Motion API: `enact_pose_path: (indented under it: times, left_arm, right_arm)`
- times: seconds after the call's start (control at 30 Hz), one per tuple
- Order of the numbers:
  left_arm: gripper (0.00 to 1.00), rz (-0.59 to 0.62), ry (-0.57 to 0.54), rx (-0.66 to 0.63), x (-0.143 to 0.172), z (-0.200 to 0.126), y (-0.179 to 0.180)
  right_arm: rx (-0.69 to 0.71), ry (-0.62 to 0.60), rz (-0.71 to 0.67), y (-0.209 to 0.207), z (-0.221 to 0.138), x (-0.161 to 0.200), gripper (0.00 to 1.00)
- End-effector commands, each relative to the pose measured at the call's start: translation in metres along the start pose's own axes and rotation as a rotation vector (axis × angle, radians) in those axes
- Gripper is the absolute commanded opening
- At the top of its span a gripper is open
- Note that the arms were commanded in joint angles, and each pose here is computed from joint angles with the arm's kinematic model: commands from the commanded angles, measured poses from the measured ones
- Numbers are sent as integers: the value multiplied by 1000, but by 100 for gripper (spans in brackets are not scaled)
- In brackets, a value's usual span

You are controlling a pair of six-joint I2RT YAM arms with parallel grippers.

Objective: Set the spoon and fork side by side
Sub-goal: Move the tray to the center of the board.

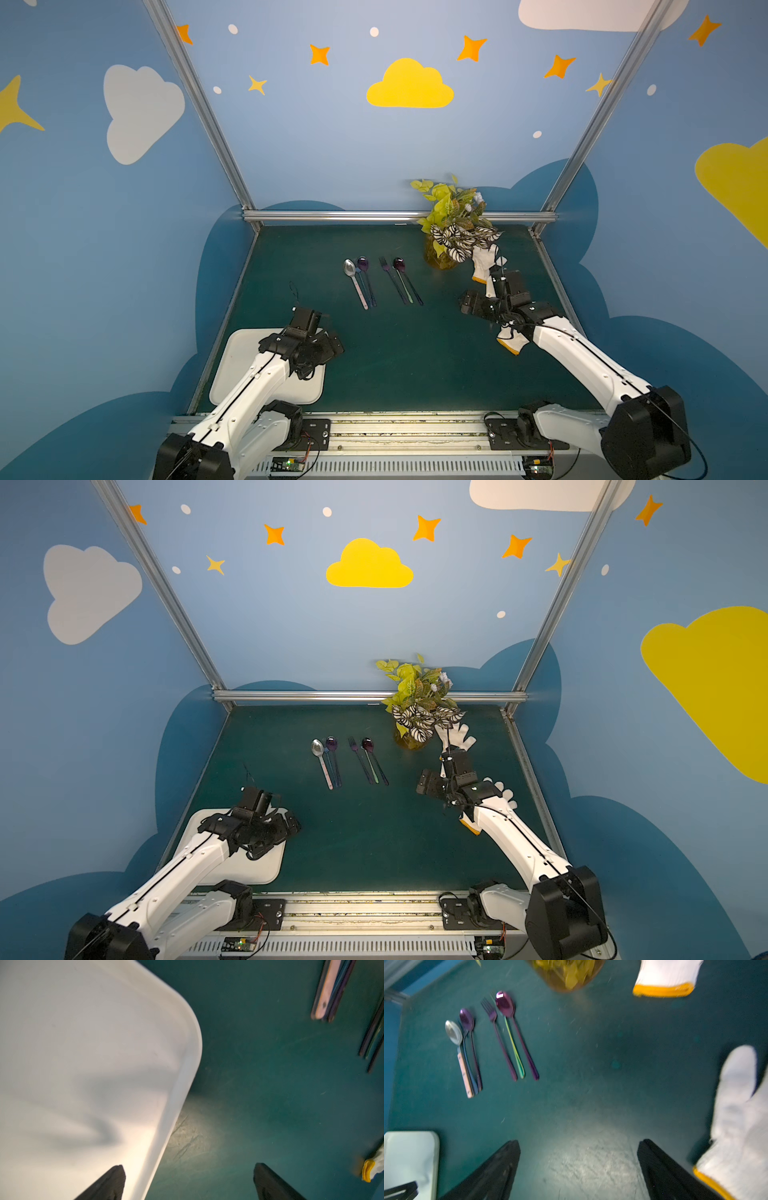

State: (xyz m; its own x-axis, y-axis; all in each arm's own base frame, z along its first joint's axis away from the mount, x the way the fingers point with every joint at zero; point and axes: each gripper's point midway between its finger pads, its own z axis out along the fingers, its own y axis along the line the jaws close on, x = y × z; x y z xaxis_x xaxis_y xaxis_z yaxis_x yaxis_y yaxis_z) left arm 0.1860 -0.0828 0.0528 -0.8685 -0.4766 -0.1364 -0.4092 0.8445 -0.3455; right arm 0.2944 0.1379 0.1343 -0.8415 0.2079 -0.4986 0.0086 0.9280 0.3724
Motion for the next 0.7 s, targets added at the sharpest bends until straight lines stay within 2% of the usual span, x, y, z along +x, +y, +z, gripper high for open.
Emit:
enact_pose_path:
  times: [0.0, 0.2, 0.37, 0.5, 0.67]
  left_arm:
    - [100, 20, 112, -15, 25, 12, 3]
    - [100, 128, 185, 151, 49, 35, -41]
    - [100, 254, 225, 314, 69, 38, -108]
    - [100, 405, 260, 338, 88, 40, -164]
    - [100, 514, 320, 339, 106, 46, -203]
  right_arm:
    - [-15, 95, 24, 4, -7, 29, 95]
    - [-22, 113, 17, 1, -18, 43, 95]
    - [-8, 94, 8, -7, -26, 48, 95]
    - [-3, 87, 7, -12, -27, 53, 95]
    - [3, 119, 21, -13, -24, 59, 93]
